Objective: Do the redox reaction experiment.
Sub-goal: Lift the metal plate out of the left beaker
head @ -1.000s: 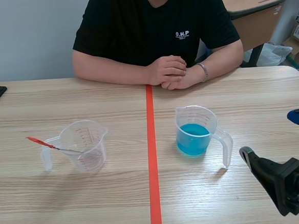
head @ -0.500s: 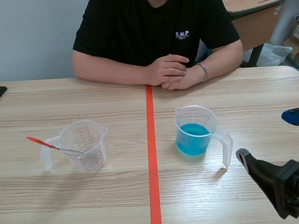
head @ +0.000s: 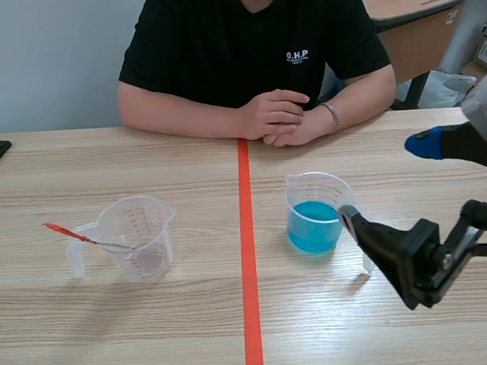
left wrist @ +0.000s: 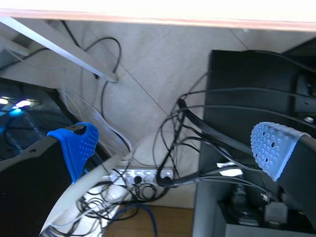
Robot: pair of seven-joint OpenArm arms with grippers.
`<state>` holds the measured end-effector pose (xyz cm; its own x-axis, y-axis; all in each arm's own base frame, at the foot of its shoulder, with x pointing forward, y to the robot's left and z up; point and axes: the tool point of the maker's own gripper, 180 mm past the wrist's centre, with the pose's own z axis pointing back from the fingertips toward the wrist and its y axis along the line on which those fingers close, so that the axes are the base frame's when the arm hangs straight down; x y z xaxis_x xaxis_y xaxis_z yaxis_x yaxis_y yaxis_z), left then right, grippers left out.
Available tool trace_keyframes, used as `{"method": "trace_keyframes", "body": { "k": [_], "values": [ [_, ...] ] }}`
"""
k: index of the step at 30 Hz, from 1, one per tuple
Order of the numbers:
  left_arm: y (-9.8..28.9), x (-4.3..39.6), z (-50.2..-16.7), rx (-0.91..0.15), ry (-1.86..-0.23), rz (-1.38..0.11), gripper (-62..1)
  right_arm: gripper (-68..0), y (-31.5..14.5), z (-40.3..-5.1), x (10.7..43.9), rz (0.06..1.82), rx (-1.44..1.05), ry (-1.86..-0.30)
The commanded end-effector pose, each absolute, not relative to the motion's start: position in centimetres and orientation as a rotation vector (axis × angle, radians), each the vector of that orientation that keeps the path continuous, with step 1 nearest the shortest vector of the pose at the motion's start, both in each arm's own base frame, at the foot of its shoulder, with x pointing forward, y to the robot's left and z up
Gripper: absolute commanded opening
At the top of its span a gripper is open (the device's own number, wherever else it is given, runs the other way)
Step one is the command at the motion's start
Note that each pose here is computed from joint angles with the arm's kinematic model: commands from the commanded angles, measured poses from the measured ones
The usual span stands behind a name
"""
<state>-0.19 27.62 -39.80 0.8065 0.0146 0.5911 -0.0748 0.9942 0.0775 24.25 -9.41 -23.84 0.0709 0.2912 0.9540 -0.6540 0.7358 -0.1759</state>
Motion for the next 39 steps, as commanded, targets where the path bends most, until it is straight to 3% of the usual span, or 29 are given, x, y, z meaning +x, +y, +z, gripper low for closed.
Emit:
{"method": "trace_keyframes", "body": {
  "k": [1, 21, 39],
  "values": [
    [27.3, -0.1, -39.6, 0.091, -0.643, 0.053, 1.4, 0.4, -8.3, -22.8, 24.6, 0.775, 0.351, -1.351],
    [27.4, -0.1, -41.6, 0.090, -0.621, 0.075, 1.4, 0.4, 5.7, -22.2, 22.2, 1.144, 0.648, -1.353],
    [27.4, 0.0, -41.6, 0.090, -0.625, 0.074, 1.4, 0.4, 14.7, -24.6, 24.5, 1.272, 0.672, -1.393]
  ]
}}
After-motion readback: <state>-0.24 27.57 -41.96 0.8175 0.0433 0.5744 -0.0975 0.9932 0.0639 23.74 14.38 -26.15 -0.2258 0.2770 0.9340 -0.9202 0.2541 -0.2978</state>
